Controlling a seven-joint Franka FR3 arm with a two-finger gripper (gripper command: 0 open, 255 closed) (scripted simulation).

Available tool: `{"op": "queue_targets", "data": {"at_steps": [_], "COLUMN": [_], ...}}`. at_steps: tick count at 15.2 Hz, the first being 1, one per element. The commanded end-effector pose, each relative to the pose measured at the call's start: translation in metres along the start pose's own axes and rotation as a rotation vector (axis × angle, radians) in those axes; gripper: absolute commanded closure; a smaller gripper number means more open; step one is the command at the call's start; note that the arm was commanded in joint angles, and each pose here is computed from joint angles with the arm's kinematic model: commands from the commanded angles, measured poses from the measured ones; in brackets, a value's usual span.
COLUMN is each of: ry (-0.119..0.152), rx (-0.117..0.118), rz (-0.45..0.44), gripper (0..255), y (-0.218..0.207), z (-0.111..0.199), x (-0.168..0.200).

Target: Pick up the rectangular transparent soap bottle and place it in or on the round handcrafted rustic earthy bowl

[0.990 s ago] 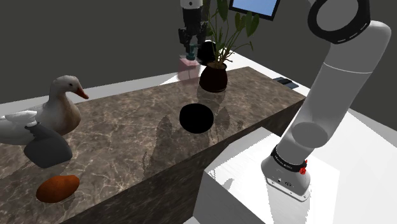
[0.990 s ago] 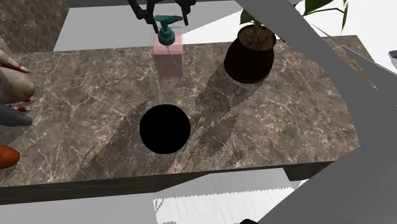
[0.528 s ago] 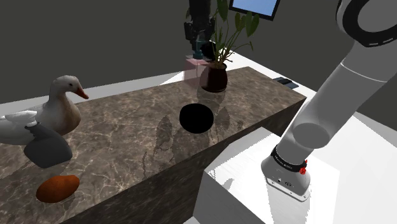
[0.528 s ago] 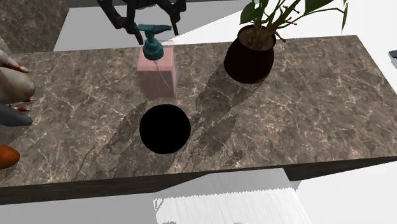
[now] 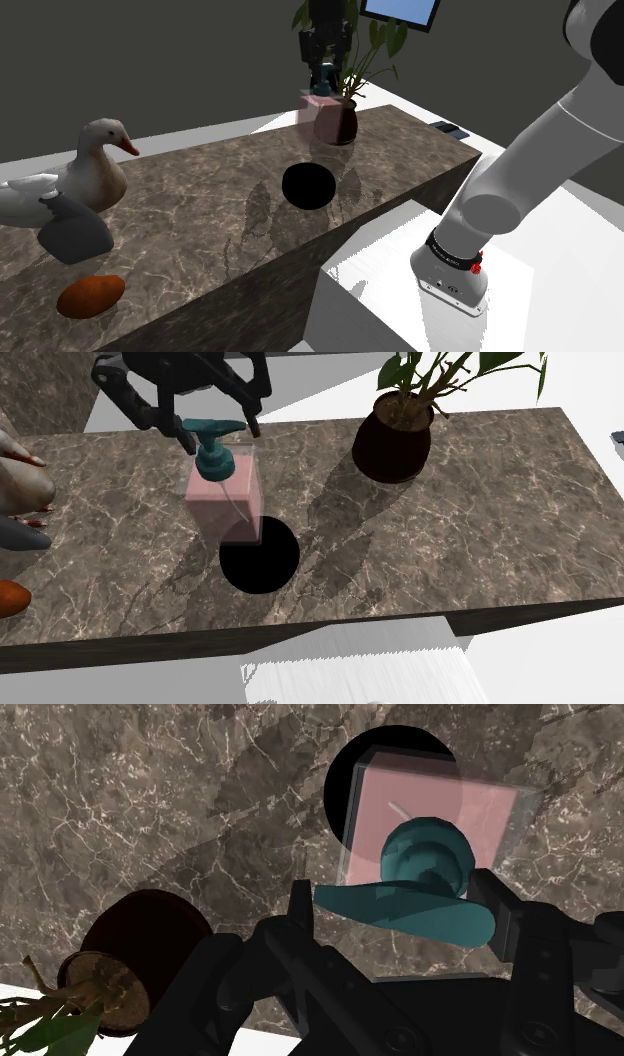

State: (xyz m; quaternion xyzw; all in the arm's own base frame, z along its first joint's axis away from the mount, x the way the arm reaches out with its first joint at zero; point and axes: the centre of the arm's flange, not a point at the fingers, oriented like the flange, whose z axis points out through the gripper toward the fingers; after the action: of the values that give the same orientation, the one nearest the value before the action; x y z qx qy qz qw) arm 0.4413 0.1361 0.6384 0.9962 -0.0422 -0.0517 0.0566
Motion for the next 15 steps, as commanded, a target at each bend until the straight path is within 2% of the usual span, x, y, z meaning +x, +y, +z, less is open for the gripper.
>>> {"op": "queue_targets", "data": {"at_steps": [1, 15], "ry": [0.0, 0.0], "rx": [0.0, 0.0], "rz": [0.001, 0.001], "gripper": [255, 255], "y": [-0.002, -0.011], "z": [0.01, 0.083], "x": [-0.001, 0.007]}}
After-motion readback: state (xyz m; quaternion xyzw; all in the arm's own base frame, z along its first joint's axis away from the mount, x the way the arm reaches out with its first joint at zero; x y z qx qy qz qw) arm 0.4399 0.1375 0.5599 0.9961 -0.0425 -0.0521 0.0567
